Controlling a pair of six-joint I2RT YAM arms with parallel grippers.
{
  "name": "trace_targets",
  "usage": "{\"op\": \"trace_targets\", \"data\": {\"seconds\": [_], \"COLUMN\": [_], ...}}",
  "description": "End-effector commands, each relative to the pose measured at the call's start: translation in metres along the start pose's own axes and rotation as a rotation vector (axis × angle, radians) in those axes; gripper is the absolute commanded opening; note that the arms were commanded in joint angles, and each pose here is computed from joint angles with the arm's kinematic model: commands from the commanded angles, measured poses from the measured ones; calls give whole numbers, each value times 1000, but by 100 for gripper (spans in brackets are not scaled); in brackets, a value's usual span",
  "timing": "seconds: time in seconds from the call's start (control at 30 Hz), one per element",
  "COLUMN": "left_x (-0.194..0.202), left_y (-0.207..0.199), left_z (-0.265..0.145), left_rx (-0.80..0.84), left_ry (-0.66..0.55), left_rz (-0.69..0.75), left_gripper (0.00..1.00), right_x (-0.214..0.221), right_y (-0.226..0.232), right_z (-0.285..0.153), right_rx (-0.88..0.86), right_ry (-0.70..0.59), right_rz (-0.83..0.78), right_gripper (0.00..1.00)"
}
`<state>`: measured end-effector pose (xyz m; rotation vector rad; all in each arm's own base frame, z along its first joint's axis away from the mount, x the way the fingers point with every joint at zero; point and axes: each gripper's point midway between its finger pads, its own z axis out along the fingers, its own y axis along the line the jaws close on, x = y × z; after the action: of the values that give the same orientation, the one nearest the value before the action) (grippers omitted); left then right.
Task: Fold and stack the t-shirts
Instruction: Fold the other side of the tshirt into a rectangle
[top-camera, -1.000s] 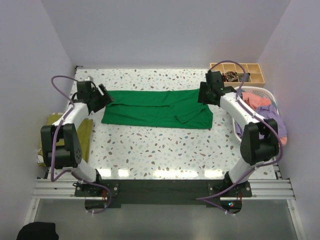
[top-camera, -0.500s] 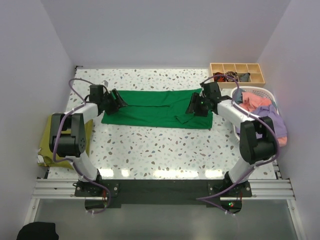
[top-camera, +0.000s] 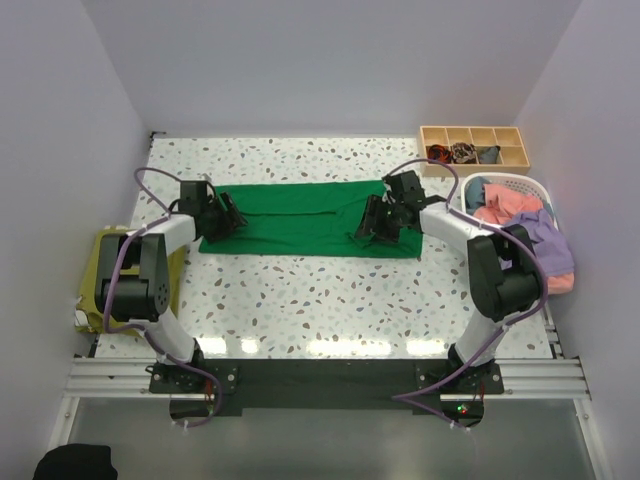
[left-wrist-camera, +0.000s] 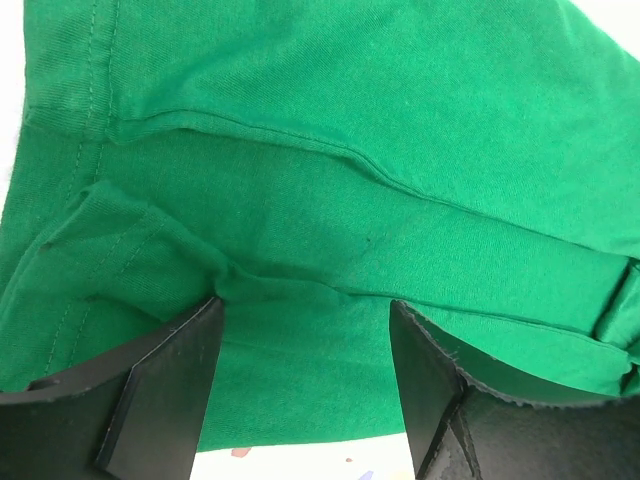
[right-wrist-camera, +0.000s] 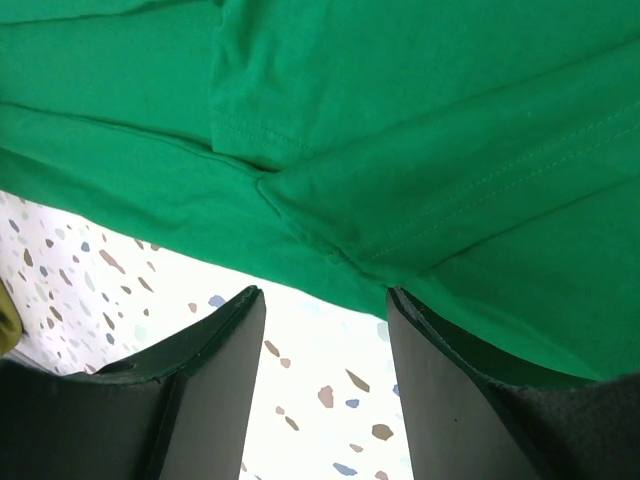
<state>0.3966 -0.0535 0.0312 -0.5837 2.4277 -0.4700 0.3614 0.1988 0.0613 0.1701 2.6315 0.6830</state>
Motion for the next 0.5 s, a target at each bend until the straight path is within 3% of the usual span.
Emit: {"op": "trace_targets", "data": {"seconds": [0.0, 0.47], "left_x": [-1, 0], "left_y": [11, 7], "left_z": [-6, -5], "left_rx": [-57, -31], "left_ry": [-17, -8], "left_rz": [10, 14], "left_gripper": [73, 72], "right_x": [5, 9], "right_y": [6, 8], "right_z": [-6, 10], "right_rx": [-10, -32], "right_ry": [-6, -21], "right_rz": [19, 27], "right_gripper": [56, 57]}}
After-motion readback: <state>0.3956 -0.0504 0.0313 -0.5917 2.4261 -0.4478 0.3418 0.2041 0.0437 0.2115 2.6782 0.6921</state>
